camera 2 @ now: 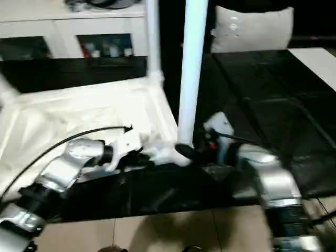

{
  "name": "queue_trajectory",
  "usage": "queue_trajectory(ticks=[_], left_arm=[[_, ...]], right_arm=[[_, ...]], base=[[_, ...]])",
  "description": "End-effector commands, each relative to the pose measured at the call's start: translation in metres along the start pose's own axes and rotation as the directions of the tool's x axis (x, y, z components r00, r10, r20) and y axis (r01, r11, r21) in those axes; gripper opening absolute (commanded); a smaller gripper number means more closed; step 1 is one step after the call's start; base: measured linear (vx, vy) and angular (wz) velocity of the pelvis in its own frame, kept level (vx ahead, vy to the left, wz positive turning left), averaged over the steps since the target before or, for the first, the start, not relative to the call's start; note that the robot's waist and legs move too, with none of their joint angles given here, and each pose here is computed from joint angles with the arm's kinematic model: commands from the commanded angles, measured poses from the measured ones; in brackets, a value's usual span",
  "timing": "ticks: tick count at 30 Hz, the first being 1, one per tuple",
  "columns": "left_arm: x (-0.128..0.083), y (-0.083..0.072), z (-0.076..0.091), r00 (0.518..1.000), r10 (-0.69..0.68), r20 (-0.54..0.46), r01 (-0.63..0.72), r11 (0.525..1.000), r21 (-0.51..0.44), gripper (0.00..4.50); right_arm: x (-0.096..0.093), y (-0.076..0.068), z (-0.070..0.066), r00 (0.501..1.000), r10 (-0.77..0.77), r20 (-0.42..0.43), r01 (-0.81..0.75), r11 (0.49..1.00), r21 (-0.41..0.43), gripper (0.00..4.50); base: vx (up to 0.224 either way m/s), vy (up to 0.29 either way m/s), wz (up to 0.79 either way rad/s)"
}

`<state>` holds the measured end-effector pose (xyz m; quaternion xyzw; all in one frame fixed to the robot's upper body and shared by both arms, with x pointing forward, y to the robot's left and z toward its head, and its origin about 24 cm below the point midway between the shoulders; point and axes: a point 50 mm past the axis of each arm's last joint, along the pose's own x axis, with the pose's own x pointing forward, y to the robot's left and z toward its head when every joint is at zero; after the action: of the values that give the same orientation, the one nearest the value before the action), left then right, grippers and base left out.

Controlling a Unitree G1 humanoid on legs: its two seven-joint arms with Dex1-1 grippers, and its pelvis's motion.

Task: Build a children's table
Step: Rotate leg to tighten

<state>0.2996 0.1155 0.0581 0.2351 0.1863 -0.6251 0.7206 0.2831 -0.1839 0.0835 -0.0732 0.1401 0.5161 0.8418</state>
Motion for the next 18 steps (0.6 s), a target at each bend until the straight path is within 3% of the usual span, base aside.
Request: queue_trajectory(ticks=[1,6,11,18], left_arm=[[-0.001,-0.003,0.008,0.998,-0.070,0.000,0.070,0.995,0.075,0.00],[-0.009,-0.008,0.003,0.984,-0.175,-0.041,0.179,0.975,0.131,0.00],[-0.013,-0.013,0.004,0.963,-0.264,-0.051,0.269,0.950,0.160,0.00],[-0.010,-0.013,0.006,0.960,-0.274,-0.057,0.280,0.943,0.180,0.00]], right_arm=[[0.000,0.005,0.001,0.998,0.069,0.001,-0.069,0.997,-0.026,3.74],[-0.005,0.009,0.001,0.981,0.192,-0.022,-0.193,0.980,-0.051,3.74],[-0.005,0.013,-0.002,0.951,0.305,-0.041,-0.307,0.951,-0.036,3.20],[0.002,0.017,-0.003,0.927,0.373,-0.033,-0.374,0.927,-0.014,2.60]], base=[[0.000,0.000,0.00],[0.000,0.000,0.00],[0.000,0.000,0.00],[0.000,0.000,0.00]])
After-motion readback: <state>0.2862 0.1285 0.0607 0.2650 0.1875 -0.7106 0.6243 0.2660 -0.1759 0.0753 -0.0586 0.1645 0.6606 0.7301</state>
